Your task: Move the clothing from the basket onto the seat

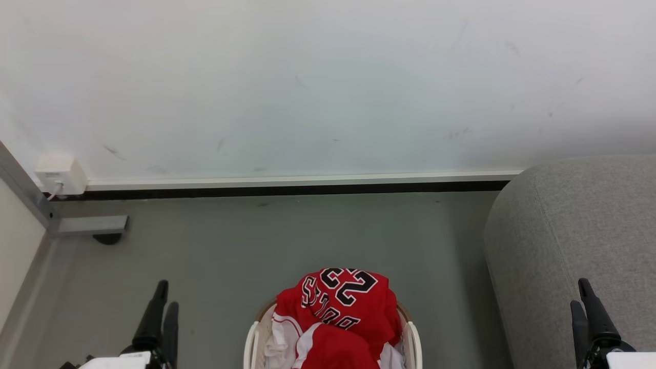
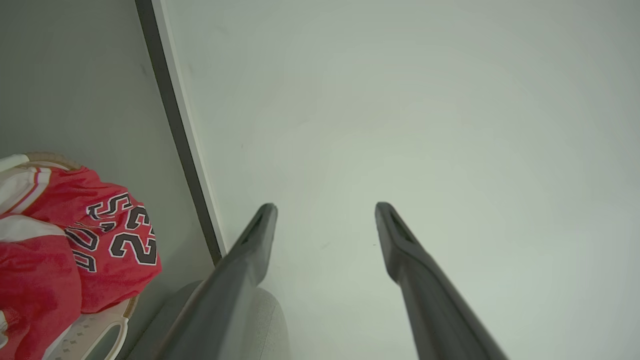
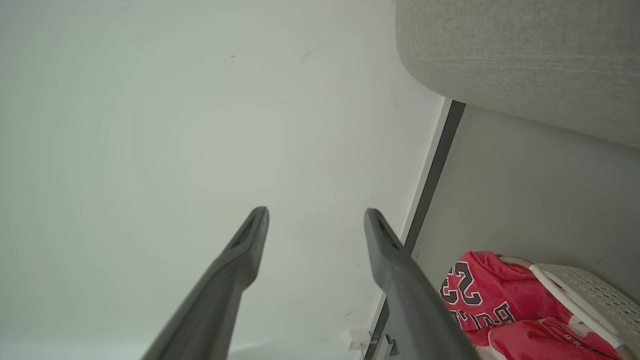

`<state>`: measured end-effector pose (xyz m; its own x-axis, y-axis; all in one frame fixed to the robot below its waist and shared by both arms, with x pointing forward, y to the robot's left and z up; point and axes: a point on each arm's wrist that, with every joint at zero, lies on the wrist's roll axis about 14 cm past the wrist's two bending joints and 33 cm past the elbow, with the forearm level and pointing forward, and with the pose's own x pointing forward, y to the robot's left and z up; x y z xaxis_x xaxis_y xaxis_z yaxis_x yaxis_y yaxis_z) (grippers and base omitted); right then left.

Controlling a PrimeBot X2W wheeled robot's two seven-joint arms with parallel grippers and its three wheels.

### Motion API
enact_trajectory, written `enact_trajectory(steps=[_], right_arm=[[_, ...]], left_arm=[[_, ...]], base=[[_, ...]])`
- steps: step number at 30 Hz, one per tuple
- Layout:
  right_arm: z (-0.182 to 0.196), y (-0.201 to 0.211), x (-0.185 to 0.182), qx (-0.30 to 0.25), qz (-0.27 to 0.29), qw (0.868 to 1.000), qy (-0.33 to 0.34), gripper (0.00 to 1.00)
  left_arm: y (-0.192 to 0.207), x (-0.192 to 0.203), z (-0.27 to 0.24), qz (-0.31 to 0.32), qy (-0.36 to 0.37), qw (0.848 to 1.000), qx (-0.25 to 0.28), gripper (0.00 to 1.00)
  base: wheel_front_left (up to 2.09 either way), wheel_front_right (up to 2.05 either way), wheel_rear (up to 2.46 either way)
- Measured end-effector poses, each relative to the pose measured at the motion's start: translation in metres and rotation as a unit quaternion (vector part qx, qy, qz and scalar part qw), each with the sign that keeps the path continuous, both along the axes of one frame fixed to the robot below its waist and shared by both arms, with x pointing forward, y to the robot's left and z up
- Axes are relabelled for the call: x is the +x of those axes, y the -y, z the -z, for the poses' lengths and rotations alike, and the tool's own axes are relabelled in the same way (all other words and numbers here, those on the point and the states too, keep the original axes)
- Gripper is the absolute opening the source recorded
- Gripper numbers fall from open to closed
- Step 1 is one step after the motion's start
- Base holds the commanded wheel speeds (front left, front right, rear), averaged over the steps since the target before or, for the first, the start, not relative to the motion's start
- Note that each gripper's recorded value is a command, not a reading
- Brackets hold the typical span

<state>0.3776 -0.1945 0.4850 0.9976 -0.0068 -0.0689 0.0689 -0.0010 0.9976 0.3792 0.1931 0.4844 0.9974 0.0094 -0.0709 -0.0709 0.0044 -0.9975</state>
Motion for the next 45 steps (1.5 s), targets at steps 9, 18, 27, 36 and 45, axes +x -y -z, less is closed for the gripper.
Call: enact_trajectory(steps=[9, 18, 27, 36, 45], right_arm=[[-0.009, 0.002, 0.001, -0.05, 0.003, 0.999, 0.012, 1.0], [-0.016, 0.003, 0.002, -0.148, -0.004, 0.989, 0.021, 1.0], [-0.026, -0.002, 0.003, -0.247, -0.013, 0.968, 0.039, 1.0], [-0.022, -0.01, 0.001, -0.368, -0.042, 0.928, 0.042, 1.0], [-0.02, -0.016, 0.0, -0.445, -0.056, 0.892, 0.05, 1.0]], left_arm=[[0.001, 0.004, -0.013, -0.002, 0.018, 0.997, 0.074, 1.0], [0.002, 0.007, -0.02, -0.001, 0.027, 0.986, 0.166, 1.0], [0.008, 0.009, -0.021, 0.007, 0.021, 0.965, 0.263, 1.0], [0.013, 0.009, -0.022, 0.009, 0.013, 0.932, 0.362, 1.0], [0.019, 0.009, -0.018, 0.016, 0.008, 0.902, 0.432, 1.0]], base=[[0.0, 0.0, 0.0], [0.0, 0.0, 0.0], [0.0, 0.0, 0.0], [0.0, 0.0, 0.0], [0.0, 0.0, 0.0]])
